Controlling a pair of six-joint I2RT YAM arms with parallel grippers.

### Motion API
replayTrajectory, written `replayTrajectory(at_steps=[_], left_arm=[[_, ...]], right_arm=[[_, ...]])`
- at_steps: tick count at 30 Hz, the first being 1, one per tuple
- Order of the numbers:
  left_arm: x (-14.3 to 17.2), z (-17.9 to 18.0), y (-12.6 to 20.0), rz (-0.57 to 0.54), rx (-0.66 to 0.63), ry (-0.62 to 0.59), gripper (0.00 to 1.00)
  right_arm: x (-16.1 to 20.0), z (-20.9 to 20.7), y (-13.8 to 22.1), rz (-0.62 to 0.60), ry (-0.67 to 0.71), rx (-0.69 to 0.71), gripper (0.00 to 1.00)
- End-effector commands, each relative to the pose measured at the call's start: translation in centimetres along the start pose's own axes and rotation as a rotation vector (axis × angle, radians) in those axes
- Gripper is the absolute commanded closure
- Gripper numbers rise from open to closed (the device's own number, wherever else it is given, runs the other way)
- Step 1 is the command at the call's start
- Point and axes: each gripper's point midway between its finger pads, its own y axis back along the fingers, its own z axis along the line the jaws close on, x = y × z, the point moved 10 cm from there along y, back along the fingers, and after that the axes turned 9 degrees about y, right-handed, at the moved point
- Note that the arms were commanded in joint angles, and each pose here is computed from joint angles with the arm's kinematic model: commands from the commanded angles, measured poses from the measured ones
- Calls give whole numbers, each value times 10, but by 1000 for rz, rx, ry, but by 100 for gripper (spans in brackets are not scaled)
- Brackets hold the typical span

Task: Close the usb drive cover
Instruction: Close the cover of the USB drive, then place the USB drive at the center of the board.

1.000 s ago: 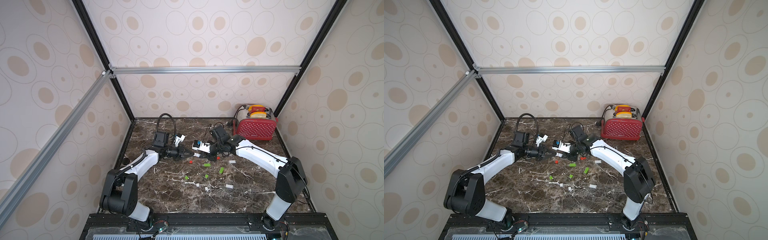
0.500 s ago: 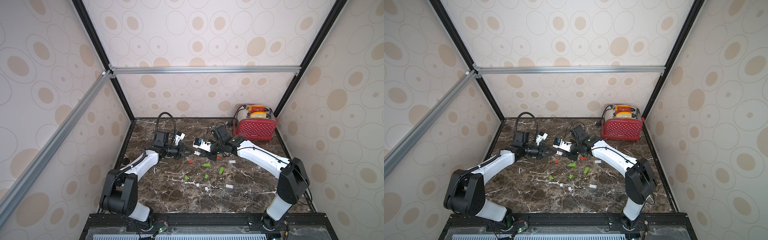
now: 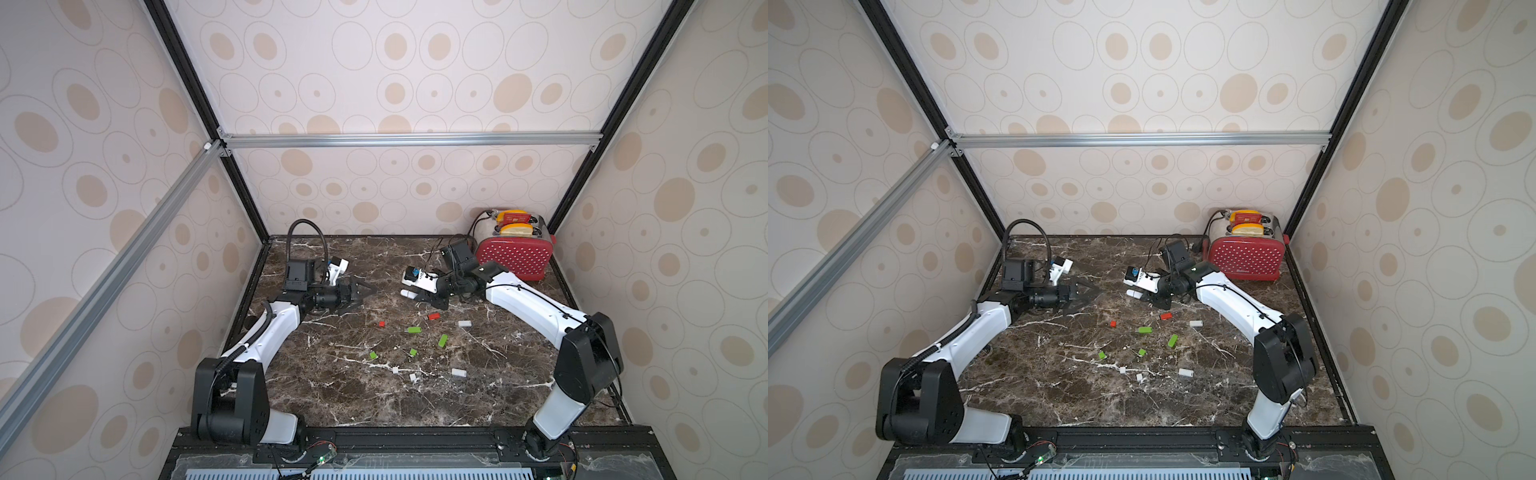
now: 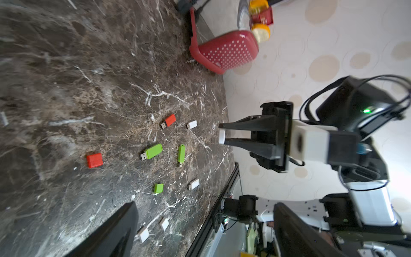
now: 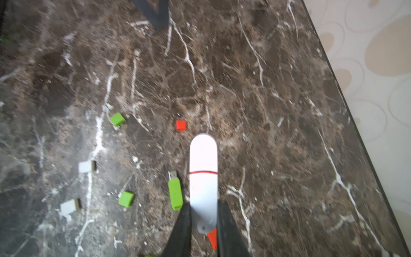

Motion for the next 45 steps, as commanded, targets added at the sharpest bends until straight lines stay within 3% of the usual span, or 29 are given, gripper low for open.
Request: replayTrajectory(at_steps=[1, 5, 14, 25, 35, 37, 42, 45], left_arm=[[6, -13, 12, -5, -33, -131, 1], [18, -8, 20, -6, -162, -258, 1], [37, 5, 33, -6, -354, -465, 1], [39, 13, 37, 14, -460, -515, 1], [38, 12, 36, 36, -466, -531, 1], [37, 12, 36, 38, -466, -532, 1], [40, 13, 36, 59, -461, -558, 1], [40, 12, 38, 67, -470, -591, 1]], right_arm=[[18, -13, -15, 110, 26, 11, 100], [43, -35, -36, 200, 8, 37, 100], [81, -47, -84, 316, 5, -58, 100], [103, -50, -113, 383, -24, -92, 100], [111, -46, -120, 388, -31, -109, 98], [113, -45, -122, 392, -36, -116, 95], [114, -44, -122, 400, -37, -102, 65], [110, -46, -115, 398, -35, -76, 57]])
